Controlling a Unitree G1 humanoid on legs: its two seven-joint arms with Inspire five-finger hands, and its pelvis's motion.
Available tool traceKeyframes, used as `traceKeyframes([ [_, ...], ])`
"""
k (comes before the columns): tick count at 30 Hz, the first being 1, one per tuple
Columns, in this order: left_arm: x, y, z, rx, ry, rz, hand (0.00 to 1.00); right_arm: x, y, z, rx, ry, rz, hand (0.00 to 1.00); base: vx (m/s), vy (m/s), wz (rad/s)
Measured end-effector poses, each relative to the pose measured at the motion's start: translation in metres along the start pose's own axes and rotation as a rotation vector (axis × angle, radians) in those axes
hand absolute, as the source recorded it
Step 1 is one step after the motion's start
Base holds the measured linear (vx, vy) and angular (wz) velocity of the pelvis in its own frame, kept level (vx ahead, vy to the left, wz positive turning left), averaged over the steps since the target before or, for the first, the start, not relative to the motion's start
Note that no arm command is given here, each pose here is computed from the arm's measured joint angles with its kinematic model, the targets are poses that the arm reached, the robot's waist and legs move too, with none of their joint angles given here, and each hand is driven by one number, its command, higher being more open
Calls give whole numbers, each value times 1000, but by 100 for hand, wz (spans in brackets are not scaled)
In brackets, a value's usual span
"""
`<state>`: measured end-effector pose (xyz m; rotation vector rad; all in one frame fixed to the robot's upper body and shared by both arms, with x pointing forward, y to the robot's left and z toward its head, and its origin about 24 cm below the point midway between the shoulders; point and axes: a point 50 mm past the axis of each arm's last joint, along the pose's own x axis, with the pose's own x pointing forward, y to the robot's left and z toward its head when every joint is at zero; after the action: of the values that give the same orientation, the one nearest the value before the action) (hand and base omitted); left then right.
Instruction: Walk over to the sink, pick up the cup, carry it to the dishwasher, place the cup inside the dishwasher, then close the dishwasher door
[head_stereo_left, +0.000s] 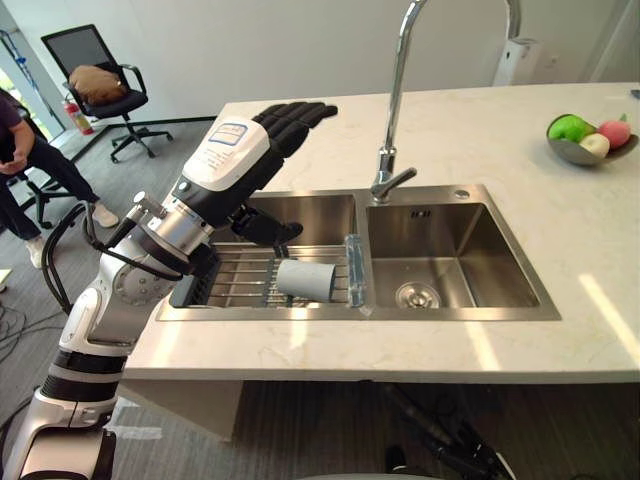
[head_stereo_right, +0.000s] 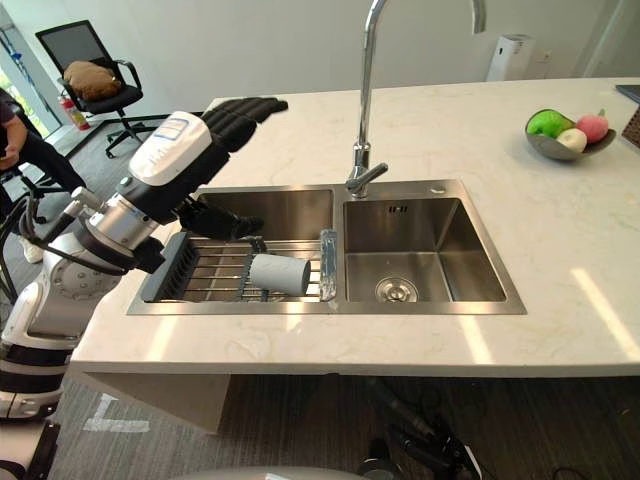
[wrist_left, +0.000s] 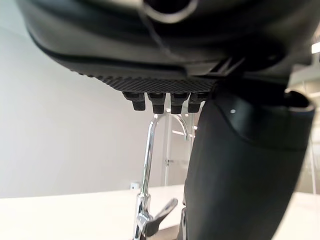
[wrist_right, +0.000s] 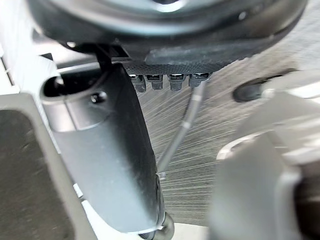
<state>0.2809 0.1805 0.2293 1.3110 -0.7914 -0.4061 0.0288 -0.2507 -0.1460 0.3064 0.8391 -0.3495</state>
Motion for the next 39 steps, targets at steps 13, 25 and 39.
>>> traceKeyframes([
  [13,19,-15,-24,-24,174,-143,100,-10,8,-22,50,40,-57,100,-33,24,-8],
  [25,15,-72,-51,-166,370,-356,100,-10,7,-25,81,68,-79,100,-35,-17,-5],
  [39,-5,-118,-57,-197,448,-497,100,-7,9,-21,46,79,-95,100,-13,-28,-1],
])
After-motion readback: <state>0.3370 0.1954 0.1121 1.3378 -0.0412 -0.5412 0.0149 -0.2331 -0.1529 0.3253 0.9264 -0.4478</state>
